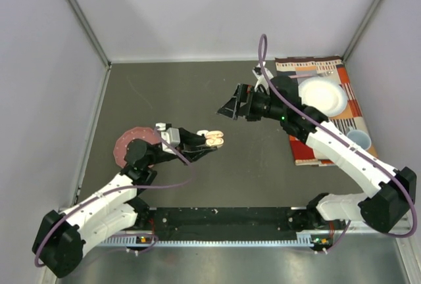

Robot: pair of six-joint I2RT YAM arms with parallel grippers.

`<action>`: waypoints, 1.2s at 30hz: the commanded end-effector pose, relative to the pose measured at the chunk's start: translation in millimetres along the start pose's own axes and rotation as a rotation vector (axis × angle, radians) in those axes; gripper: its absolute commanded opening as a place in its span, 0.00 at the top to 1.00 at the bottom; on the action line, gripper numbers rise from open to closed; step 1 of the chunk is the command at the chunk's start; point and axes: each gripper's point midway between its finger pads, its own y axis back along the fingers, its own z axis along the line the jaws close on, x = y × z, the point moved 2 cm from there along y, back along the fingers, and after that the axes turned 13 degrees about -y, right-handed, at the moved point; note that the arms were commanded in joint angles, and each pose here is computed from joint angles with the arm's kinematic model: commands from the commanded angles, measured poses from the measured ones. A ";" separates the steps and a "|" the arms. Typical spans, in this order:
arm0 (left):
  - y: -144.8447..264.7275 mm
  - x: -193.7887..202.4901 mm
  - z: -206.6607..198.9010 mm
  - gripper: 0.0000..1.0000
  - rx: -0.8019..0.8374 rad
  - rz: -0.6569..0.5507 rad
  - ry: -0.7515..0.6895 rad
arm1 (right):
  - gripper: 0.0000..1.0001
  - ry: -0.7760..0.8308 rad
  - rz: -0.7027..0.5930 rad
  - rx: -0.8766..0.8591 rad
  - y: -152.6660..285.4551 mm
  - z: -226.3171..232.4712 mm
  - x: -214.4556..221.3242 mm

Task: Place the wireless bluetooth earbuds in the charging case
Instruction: Close the charging case with the earbuds, then place the charging case with the earbuds at the center of the board.

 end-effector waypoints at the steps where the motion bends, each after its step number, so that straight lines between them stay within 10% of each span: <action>1: -8.9 -24.2 12.3 1.00 -0.029 -0.068 -0.041 | 0.04 0.110 0.028 -0.089 6.8 30.7 -1.0; 26: -8.0 -27.2 18.1 1.00 -0.080 -0.094 -0.040 | 0.04 0.306 0.158 -0.094 14.6 39.1 27.3; 36: -1.0 13.5 30.0 1.00 -0.198 0.037 0.058 | 0.01 0.218 -0.295 0.288 37.0 -11.6 -38.5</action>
